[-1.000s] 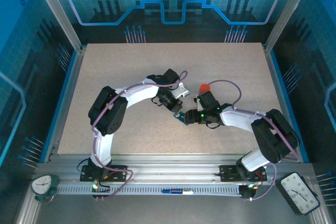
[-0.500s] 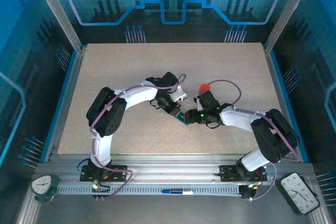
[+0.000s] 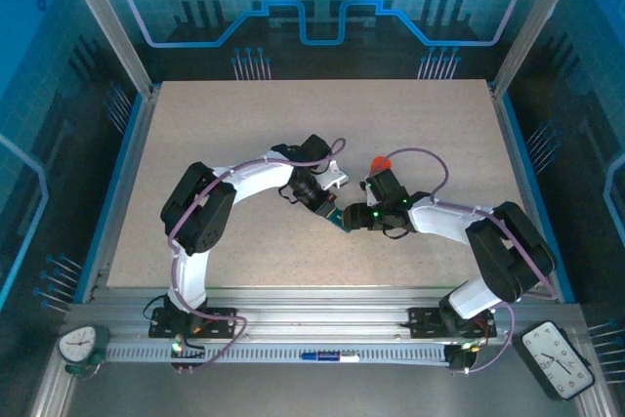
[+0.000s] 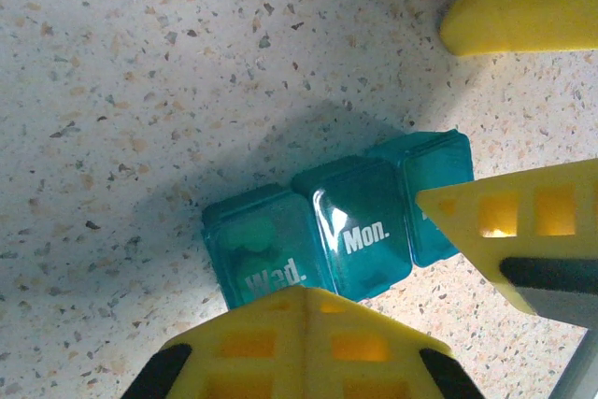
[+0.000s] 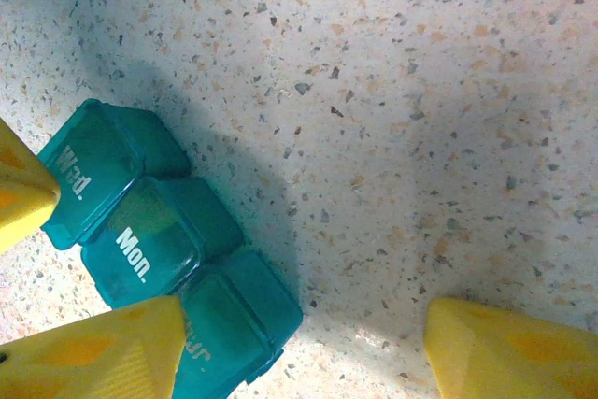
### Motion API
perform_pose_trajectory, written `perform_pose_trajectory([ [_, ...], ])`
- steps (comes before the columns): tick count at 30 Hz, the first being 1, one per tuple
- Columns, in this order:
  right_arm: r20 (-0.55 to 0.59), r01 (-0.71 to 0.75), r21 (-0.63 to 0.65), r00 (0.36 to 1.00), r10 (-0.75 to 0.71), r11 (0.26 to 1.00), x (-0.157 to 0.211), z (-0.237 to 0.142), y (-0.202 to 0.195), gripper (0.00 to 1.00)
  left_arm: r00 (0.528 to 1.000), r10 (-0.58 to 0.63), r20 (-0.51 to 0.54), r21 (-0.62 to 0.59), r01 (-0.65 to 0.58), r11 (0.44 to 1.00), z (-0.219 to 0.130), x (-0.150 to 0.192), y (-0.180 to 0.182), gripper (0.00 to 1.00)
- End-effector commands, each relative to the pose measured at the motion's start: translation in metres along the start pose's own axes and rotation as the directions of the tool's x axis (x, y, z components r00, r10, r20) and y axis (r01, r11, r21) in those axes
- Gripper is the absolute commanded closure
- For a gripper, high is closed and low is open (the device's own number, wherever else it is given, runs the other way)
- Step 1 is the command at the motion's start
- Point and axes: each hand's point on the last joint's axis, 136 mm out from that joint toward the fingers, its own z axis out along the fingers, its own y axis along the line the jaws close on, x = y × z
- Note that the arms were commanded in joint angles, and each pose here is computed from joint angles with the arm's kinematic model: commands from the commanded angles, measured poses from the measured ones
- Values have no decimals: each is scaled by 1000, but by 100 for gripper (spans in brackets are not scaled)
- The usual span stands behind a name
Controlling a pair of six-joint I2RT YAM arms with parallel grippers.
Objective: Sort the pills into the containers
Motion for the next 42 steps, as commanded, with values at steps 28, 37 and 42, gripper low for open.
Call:
perform_pose_trajectory([
  [28,-92,-25,13,995,26,1000,24,24,-9,32,990,-84,-117,-48,79,996,29,30,12,100],
  [37,-91,-17,-29,996,15,999,17,19,2,32,996,-81,-25,0,81,997,15,5,-1,100],
  [42,-39,33,-122,999,-38,992,-6,-10,31,28,984,-42,172,-11,45,999,-28,-42,-13,90],
])
